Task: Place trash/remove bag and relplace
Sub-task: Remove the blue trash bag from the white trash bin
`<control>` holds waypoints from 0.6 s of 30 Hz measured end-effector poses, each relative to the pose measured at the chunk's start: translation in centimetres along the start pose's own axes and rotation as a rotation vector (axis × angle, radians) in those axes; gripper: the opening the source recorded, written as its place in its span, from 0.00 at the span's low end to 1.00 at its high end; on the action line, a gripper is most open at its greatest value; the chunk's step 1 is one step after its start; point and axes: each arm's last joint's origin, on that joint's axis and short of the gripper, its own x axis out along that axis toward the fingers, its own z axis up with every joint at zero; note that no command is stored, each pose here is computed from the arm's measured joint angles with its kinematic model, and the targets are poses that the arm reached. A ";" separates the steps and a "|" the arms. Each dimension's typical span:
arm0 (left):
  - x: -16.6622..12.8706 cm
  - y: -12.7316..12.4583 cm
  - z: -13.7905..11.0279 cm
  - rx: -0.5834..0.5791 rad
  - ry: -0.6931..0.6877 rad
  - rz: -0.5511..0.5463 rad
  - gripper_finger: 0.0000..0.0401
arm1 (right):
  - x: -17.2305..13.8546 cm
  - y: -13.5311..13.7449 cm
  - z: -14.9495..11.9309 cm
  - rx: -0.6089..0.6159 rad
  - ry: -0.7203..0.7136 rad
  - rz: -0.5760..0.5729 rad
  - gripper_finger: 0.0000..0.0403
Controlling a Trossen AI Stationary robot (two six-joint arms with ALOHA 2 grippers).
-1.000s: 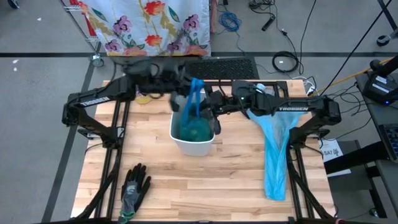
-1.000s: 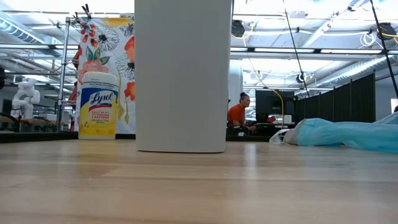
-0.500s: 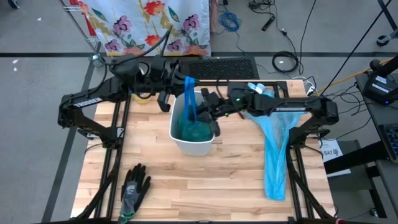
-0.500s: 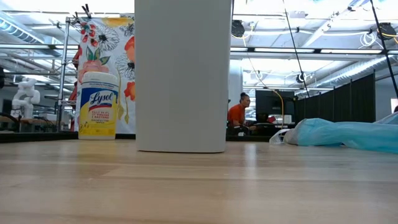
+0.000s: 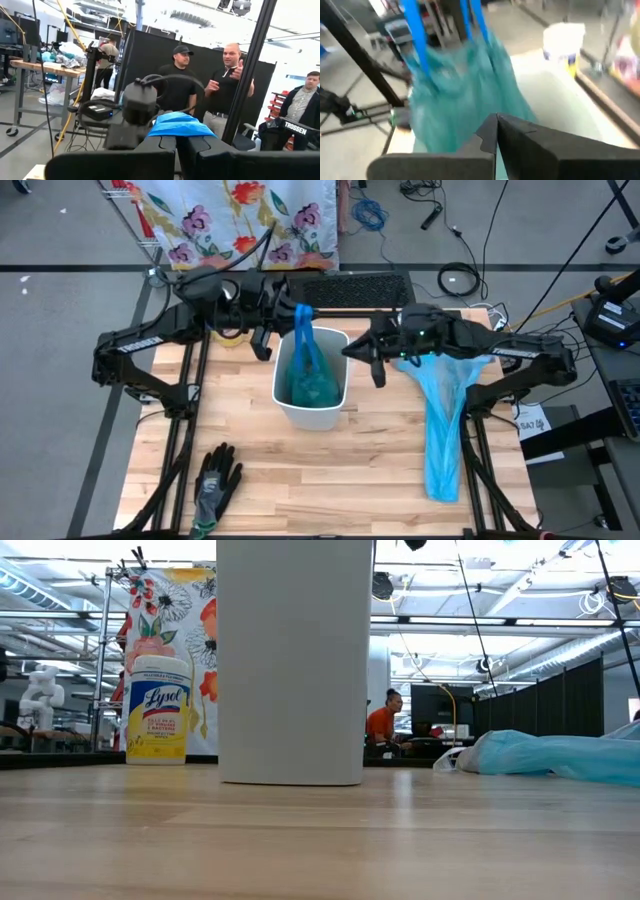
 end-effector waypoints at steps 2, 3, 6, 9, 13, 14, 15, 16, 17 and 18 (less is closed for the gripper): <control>0.0 0.0 0.0 0.001 -0.004 -0.002 0.01 | 0.0 0.2 -0.5 0.018 0.047 0.000 0.02; -0.1 -0.1 0.2 0.004 -0.013 -0.005 0.01 | 0.1 0.4 -0.7 0.014 0.061 0.007 0.04; -0.3 -0.3 0.7 0.014 -0.044 -0.013 0.01 | 1.1 1.0 -1.2 -0.009 0.088 0.033 0.12; -0.6 -0.6 1.5 0.017 -0.056 -0.016 0.01 | 2.2 1.4 -1.5 -0.041 0.095 0.050 0.23; -1.0 -1.0 2.5 0.015 -0.048 -0.014 0.01 | 3.2 1.6 -1.2 -0.082 0.042 0.066 0.42; -1.1 -1.1 2.7 0.014 -0.043 -0.013 0.01 | 3.5 1.6 -1.2 -0.094 0.030 0.068 0.46; -1.1 -1.1 2.7 0.011 -0.035 -0.011 0.01 | 3.8 1.6 -1.2 -0.109 0.025 0.069 0.51; -1.2 -1.2 2.8 0.008 -0.025 -0.008 0.01 | 4.1 1.6 -1.2 -0.122 0.018 0.070 0.56; -1.2 -1.2 2.8 0.005 -0.017 -0.006 0.01 | 4.3 1.6 -1.1 -0.127 0.006 0.075 0.60; -1.3 -1.2 2.8 0.000 -0.003 -0.003 0.01 | 4.5 1.7 -1.1 -0.126 -0.001 0.094 0.64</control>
